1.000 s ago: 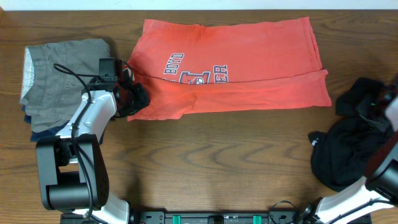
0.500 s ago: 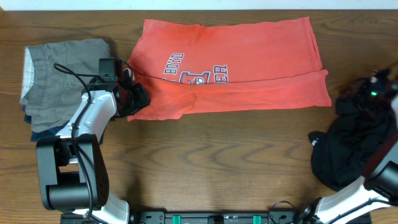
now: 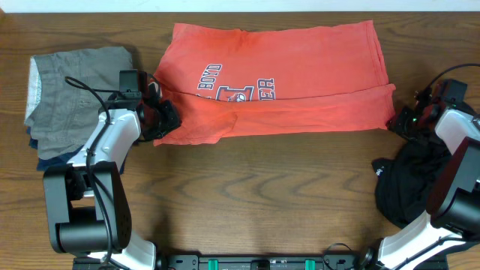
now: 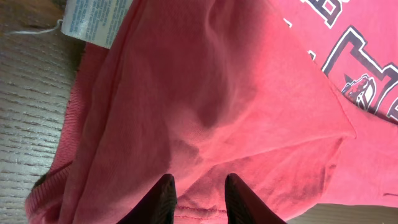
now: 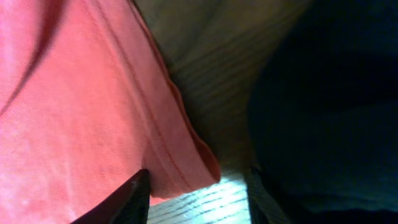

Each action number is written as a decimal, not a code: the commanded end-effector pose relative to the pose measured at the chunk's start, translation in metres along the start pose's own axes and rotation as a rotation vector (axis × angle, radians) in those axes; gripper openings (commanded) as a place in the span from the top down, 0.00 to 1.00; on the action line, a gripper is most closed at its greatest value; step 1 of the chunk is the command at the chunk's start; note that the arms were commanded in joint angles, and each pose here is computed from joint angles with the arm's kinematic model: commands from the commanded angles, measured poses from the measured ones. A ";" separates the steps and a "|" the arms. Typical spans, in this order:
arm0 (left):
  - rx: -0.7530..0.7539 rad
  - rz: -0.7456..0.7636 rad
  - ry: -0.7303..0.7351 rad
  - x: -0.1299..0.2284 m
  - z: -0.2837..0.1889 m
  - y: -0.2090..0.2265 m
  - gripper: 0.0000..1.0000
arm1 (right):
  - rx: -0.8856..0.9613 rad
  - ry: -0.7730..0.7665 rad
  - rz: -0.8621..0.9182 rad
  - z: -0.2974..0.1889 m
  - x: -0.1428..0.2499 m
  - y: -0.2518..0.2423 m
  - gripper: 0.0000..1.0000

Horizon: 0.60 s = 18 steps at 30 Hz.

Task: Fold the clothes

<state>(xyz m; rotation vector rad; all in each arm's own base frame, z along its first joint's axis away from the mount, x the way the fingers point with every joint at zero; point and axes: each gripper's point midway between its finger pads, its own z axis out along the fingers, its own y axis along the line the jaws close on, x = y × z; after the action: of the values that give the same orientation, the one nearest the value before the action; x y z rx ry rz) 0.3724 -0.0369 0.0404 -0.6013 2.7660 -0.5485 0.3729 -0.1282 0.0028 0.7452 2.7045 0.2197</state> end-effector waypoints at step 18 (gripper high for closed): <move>-0.070 -0.003 0.004 0.007 0.004 0.016 0.59 | -0.024 0.091 0.102 0.006 0.033 -0.001 0.99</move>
<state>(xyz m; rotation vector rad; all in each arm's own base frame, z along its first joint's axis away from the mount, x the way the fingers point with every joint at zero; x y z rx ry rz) 0.3711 -0.0314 0.0375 -0.6107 2.7705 -0.4999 0.3650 -0.0998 -0.0032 0.7746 2.6994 0.4305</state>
